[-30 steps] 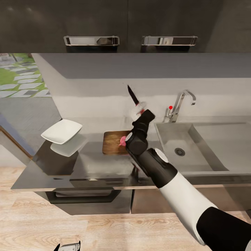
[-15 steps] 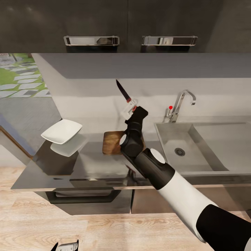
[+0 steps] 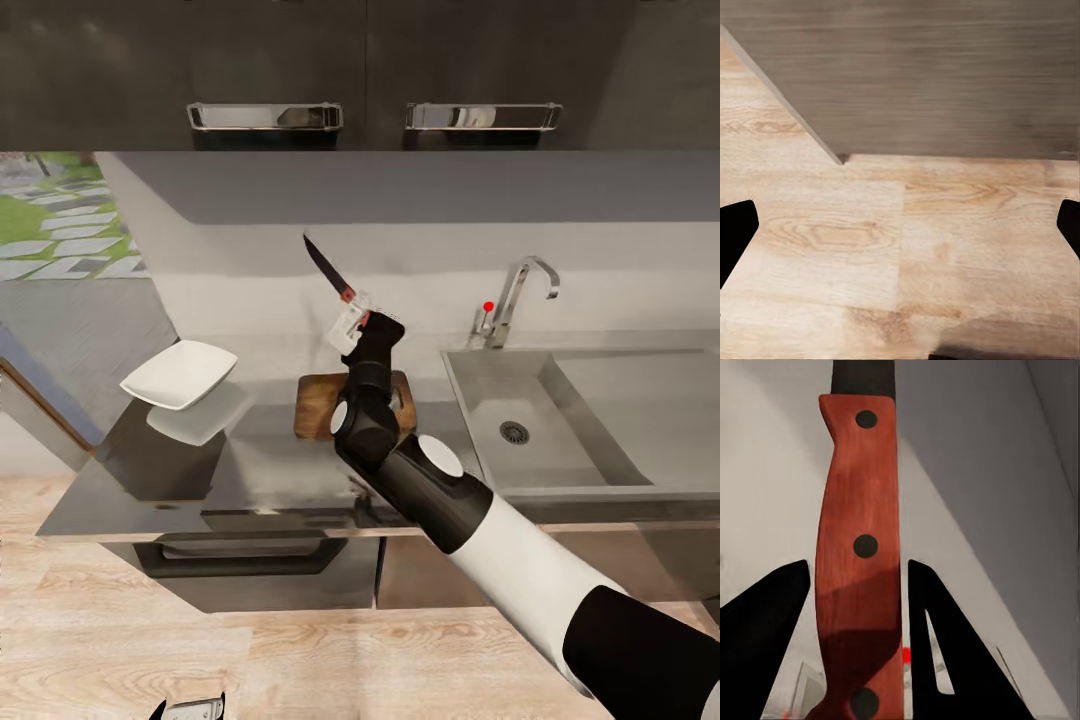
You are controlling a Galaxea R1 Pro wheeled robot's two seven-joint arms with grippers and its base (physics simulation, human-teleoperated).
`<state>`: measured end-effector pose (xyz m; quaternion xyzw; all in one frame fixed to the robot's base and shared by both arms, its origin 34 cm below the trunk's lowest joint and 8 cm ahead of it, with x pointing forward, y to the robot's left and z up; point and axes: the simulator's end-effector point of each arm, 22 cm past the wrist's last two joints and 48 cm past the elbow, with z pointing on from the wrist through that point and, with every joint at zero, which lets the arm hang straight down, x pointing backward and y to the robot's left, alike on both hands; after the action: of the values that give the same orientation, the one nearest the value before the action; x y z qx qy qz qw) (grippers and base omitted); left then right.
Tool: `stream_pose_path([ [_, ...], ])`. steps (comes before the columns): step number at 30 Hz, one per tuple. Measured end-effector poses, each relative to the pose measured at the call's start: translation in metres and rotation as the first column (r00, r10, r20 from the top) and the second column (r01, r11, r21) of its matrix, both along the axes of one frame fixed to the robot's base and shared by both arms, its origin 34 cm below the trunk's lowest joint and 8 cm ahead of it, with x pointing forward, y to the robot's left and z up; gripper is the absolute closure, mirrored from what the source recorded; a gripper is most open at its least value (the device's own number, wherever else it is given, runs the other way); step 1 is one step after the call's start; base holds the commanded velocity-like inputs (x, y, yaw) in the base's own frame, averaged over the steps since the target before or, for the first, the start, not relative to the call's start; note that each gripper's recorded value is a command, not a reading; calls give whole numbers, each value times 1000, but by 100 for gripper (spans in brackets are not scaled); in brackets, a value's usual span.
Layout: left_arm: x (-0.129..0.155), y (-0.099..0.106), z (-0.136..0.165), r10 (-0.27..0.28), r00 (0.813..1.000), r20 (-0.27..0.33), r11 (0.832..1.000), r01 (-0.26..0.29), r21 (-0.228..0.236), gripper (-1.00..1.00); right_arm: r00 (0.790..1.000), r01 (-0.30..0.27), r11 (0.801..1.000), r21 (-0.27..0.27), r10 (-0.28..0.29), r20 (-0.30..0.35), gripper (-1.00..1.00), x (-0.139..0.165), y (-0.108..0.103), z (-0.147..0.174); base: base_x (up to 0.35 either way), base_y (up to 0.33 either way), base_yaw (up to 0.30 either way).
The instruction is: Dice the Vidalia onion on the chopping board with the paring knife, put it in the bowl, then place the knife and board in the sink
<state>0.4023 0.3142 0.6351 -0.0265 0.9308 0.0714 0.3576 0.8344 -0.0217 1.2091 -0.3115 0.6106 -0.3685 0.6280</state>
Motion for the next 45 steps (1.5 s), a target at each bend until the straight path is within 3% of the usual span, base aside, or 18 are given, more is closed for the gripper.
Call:
stream_pose_path([
  [7,0,-1,0,-1,1000,0,1000,1,-1,-100,999,18,998,-62,-20,-32,100,-2,2,-19,-151,0,0],
  [8,0,-1,0,-1,1000,0,1000,1,-2,-100,997,-39,978,-206,26,-68,100,-16,31,-57,-32,0,0],
  [9,0,-1,0,-1,1000,0,1000,1,-2,-100,995,-90,959,-268,76,-61,100,-29,53,-67,-21,0,0],
  [12,0,-2,0,-1,1000,0,1000,1,-2,-100,997,-73,951,-299,58,-60,100,-29,50,-73,-11,0,0],
  [22,-1,-3,0,-1,1000,-1,1000,1,-4,-100,998,-58,947,-317,43,-54,100,-29,46,-75,-1,0,0],
  [31,-1,-4,0,-1,1000,-2,1000,1,-5,-100,999,-6,945,-328,18,32,100,-28,40,-54,0,0,0],
  [40,-1,-4,0,-1,1000,-2,1000,1,-5,-100,991,122,958,-259,-101,92,100,-12,-1,-28,0,0,0],
  [45,-1,-4,-1,-1,1000,-2,1000,1,-5,-100,984,151,951,-271,-118,136,100,-11,-7,-17,-46,0,0],
])
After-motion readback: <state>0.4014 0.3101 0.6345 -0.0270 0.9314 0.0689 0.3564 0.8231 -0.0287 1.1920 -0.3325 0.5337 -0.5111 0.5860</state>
